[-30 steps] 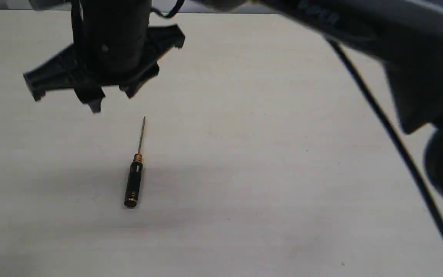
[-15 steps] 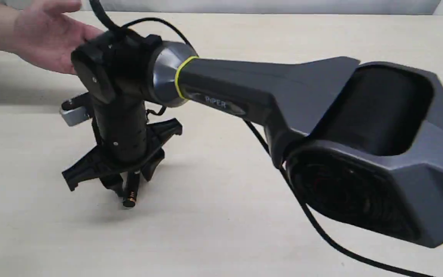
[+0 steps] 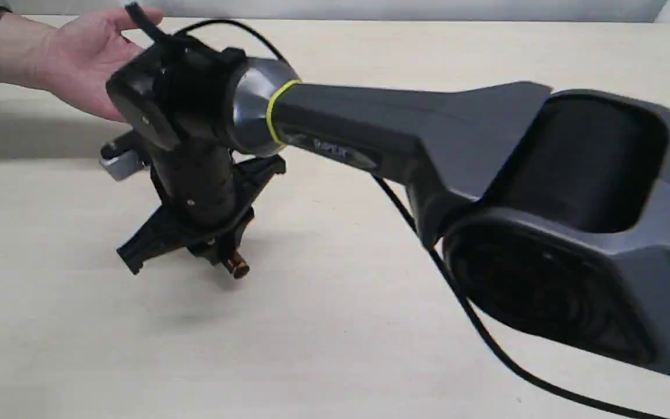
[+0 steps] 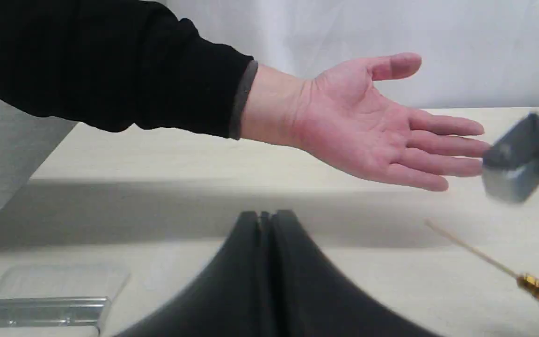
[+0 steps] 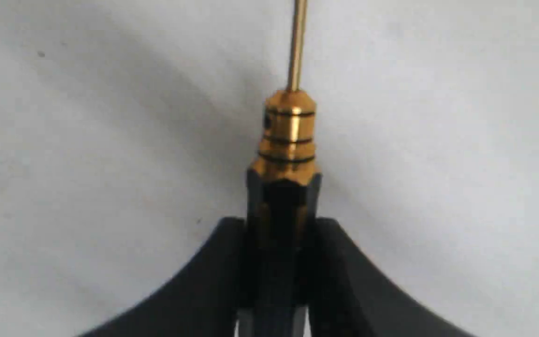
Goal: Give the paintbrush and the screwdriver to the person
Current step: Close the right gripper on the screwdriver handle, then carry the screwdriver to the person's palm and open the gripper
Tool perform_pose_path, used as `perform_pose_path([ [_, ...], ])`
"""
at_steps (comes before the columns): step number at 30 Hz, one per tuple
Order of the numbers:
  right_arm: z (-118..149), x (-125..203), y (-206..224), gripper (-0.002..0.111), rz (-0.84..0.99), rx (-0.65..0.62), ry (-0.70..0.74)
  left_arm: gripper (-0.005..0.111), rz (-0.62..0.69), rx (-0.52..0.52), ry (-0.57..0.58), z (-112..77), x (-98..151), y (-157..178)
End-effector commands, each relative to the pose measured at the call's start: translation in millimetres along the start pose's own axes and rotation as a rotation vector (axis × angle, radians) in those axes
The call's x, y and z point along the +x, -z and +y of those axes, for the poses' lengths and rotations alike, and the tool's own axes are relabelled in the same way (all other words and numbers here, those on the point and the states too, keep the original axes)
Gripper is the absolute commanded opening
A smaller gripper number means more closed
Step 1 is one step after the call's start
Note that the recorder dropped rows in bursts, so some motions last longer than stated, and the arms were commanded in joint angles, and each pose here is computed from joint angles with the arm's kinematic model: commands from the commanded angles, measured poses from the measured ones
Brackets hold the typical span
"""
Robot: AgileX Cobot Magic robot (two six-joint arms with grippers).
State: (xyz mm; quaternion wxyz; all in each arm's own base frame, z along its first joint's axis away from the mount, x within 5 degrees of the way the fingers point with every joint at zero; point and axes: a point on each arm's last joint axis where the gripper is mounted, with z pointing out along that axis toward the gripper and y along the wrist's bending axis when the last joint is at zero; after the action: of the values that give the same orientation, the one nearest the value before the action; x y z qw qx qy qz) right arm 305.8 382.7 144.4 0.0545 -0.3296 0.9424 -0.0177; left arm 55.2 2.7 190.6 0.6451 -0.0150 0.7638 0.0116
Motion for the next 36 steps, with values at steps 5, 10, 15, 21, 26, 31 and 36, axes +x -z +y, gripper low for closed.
perform_pose_path([
  [5, -10.8, 8.9, 152.0, 0.004, -0.339, -0.03, 0.023, 0.0, -0.008, 0.009, 0.002, -0.5, -0.1, 0.0],
  [10, -17.1, 21.0, 220.1, 0.004, -0.561, -0.058, 0.023, 0.0, -0.008, 0.009, 0.002, -0.5, -0.1, 0.0],
  [15, -9.8, 3.7, 211.6, 0.004, -0.676, -0.095, 0.032, 0.0, -0.003, 0.009, 0.004, -0.5, 0.3, 0.0],
  [21, 5.6, -26.3, 147.7, 0.004, -0.663, -0.094, 0.063, 0.0, -0.006, 0.009, 0.004, -0.6, 0.0, 0.0],
  [26, 13.7, -40.2, 102.7, 0.013, -0.641, -0.084, 0.082, 0.0, -0.006, 0.009, 0.004, -0.6, 0.0, 0.0],
  [31, 12.2, -37.9, 106.5, 0.039, -0.629, -0.074, 0.091, 0.0, -0.006, 0.009, 0.004, -0.6, 0.0, 0.0],
  [36, -3.4, -15.0, 151.8, 0.044, -0.562, -0.008, 0.088, 0.0, -0.006, 0.009, 0.004, -0.6, 0.0, 0.0],
])
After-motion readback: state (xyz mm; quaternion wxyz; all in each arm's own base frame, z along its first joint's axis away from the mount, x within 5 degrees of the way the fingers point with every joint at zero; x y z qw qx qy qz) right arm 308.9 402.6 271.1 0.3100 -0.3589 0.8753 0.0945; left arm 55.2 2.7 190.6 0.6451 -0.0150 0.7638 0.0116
